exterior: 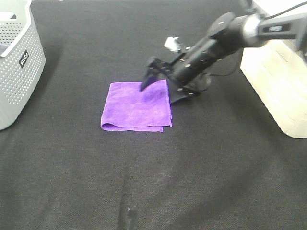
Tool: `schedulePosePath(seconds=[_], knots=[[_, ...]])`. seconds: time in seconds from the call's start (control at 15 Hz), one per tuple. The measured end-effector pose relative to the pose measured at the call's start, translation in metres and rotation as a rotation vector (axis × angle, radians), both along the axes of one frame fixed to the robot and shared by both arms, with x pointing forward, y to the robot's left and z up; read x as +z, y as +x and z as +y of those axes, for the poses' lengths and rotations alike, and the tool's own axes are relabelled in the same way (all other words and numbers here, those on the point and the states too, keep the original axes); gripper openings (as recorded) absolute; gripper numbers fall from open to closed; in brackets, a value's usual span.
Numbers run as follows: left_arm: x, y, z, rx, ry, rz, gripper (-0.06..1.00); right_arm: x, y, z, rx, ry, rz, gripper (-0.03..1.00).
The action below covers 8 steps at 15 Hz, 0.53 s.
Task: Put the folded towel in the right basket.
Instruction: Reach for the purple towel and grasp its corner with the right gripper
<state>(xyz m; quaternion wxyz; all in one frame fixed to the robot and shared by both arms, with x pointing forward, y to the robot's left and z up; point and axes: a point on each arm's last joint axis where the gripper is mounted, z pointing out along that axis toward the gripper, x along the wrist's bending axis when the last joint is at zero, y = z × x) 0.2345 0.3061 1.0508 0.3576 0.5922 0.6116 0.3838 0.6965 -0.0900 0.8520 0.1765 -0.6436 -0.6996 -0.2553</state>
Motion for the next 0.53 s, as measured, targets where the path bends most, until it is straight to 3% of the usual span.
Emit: schedulePosePath(seconds=[0.07,0.2,0.4,0.53], knots=[[0.0,0.0,0.0,0.0,0.0,0.0,0.99,-0.003,-0.004,0.016,0.007,0.013,-0.007,0.83],[0.0,0.0,0.0,0.0,0.0,0.0,0.99,-0.008,-0.013,0.042,0.041,0.014,-0.032,0.64],[0.0,0.0,0.0,0.0,0.0,0.0,0.99,-0.014,-0.01,0.044,0.065,-0.008,-0.046,0.12],[0.0,0.0,0.0,0.0,0.0,0.0,0.99,-0.006,-0.004,0.046,0.117,-0.026,-0.072,0.09]])
